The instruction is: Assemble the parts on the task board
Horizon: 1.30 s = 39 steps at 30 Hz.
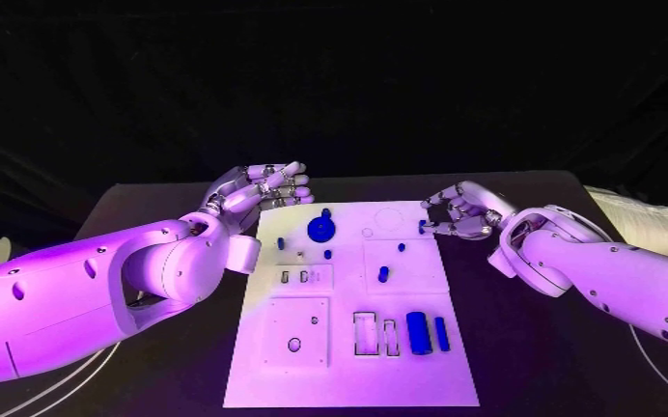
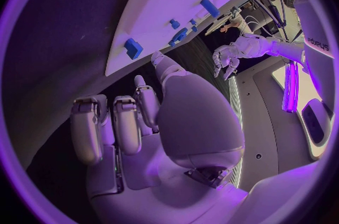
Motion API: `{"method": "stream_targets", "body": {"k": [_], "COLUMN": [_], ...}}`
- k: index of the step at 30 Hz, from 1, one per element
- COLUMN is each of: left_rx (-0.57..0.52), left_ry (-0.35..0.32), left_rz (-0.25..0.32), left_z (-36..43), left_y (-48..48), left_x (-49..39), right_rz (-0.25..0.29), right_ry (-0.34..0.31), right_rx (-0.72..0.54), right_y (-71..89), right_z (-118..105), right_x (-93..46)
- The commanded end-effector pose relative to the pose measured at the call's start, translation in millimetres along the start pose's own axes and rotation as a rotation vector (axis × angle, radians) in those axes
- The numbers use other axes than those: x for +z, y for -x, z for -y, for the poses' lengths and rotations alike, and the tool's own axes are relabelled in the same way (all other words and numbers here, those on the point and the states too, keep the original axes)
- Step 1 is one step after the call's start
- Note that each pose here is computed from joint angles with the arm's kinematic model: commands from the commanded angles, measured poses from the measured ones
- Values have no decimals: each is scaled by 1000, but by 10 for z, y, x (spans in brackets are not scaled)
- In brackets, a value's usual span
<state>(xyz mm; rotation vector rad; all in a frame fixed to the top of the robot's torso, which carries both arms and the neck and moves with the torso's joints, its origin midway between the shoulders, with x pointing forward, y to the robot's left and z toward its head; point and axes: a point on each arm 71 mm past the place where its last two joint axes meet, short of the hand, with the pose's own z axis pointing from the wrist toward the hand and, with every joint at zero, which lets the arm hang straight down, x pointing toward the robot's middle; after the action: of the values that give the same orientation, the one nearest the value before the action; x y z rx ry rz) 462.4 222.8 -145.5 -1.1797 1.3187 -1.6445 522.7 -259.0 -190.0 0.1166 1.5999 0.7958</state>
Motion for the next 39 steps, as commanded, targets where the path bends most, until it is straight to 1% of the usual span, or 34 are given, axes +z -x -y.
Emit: {"method": "stream_targets", "body": {"k": [1,8,21,39], "left_rx": [-13,-13,-14,-15], "left_ry": [-6,-6,-4,-2], "left_rz": [-23,-23,-24,-26], "left_z": [2,1,0,-1], "left_y": [-28,-26,-27,-31], "left_x": [6,8,9,5], "right_rz": [-35,-41,-39,-55], "right_ry": [4,-6,-28,-16], "right_rx": [-21,-30,-52,-105], "right_y": [-69,-141,-160,-207], "right_z": [15,41,80,54], "right_x": [9,34,60,89]}}
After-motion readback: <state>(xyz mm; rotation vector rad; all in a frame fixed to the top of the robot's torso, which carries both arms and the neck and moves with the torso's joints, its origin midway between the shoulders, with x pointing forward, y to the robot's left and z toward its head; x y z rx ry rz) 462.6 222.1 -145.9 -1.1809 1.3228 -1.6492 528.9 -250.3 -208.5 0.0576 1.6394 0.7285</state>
